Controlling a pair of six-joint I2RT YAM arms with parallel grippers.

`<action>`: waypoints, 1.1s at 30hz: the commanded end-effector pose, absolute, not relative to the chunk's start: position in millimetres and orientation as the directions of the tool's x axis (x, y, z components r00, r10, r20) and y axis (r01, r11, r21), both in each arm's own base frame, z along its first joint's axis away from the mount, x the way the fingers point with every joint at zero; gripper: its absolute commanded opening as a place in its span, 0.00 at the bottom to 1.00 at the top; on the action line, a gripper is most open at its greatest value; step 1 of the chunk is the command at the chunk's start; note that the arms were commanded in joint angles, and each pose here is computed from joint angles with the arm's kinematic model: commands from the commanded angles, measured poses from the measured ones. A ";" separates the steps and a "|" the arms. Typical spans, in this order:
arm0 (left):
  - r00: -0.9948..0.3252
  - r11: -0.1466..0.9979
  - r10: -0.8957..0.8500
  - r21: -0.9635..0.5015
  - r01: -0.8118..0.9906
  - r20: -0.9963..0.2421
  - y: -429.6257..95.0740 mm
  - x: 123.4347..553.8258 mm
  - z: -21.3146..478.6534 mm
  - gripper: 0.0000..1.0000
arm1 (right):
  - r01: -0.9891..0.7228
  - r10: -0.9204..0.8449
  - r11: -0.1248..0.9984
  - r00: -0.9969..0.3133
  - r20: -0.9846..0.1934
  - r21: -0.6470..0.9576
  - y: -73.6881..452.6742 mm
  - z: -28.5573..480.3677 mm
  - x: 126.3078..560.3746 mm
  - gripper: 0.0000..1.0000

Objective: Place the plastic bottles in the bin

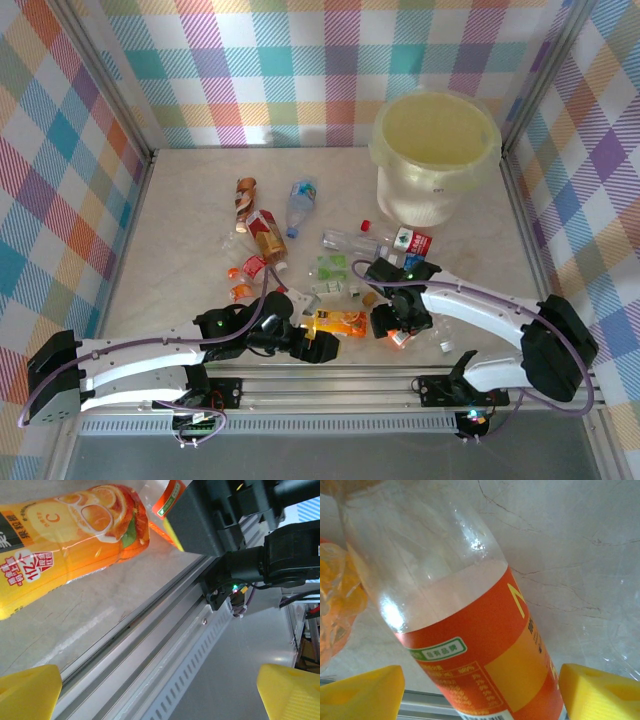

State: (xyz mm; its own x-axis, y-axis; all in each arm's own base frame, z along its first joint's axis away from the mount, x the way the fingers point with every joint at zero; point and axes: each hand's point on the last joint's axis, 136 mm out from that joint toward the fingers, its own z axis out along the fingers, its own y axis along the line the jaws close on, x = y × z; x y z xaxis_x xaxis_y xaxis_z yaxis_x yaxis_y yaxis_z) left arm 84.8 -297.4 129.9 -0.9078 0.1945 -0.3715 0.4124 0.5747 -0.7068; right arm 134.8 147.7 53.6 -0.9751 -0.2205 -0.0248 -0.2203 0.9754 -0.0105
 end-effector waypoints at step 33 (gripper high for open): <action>-0.898 0.525 0.115 -0.741 0.419 -0.426 -299.6 88.4 121.5 1.00 | -0.240 -0.240 0.971 -0.956 -0.170 -0.026 153.9 83.0 154.2 0.57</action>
State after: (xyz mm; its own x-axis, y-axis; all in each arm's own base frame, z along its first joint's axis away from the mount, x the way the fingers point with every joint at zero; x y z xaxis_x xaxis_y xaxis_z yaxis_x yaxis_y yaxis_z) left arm 91.1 -289.2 114.1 -0.9053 0.1187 -0.4079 0.3980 0.5727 -0.7167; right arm 152.8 156.9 59.2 -0.9666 -0.2209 -0.1299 -0.2203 0.9752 -0.0192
